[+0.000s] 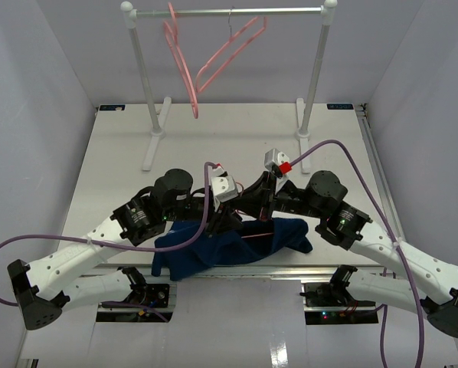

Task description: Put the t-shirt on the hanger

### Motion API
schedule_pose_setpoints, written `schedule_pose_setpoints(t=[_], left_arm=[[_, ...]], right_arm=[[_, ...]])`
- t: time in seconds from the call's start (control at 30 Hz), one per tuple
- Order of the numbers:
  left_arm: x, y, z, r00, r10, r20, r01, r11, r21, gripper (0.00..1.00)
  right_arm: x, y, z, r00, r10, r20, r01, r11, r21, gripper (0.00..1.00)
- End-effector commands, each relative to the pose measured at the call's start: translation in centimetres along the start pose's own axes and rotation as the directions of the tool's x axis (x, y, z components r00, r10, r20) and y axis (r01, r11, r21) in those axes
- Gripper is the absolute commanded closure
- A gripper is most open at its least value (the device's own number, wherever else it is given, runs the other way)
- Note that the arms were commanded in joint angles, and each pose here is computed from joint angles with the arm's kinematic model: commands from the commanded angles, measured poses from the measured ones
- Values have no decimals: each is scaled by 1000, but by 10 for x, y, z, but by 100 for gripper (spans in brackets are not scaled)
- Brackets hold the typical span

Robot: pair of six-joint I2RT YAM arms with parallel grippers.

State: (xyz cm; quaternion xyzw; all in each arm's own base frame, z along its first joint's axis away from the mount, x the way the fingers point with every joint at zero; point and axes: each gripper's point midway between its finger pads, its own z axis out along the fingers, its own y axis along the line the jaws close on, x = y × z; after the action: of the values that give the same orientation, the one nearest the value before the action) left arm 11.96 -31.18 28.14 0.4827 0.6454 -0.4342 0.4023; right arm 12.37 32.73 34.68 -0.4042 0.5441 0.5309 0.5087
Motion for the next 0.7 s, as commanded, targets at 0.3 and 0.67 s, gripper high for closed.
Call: schedule_pose_setpoints(t=[0.3,0.67], left_arm=[[-103,30,-66,986,70,149,-13,935,-354,42],[-99,31,-83,985,134,110,-81,916,-393,29]], right_arm=[[-10,-38,-34,996,-41,-76,62,950,305,92],[-1,-24,-35,991,-91,-101,111,971,210,92]])
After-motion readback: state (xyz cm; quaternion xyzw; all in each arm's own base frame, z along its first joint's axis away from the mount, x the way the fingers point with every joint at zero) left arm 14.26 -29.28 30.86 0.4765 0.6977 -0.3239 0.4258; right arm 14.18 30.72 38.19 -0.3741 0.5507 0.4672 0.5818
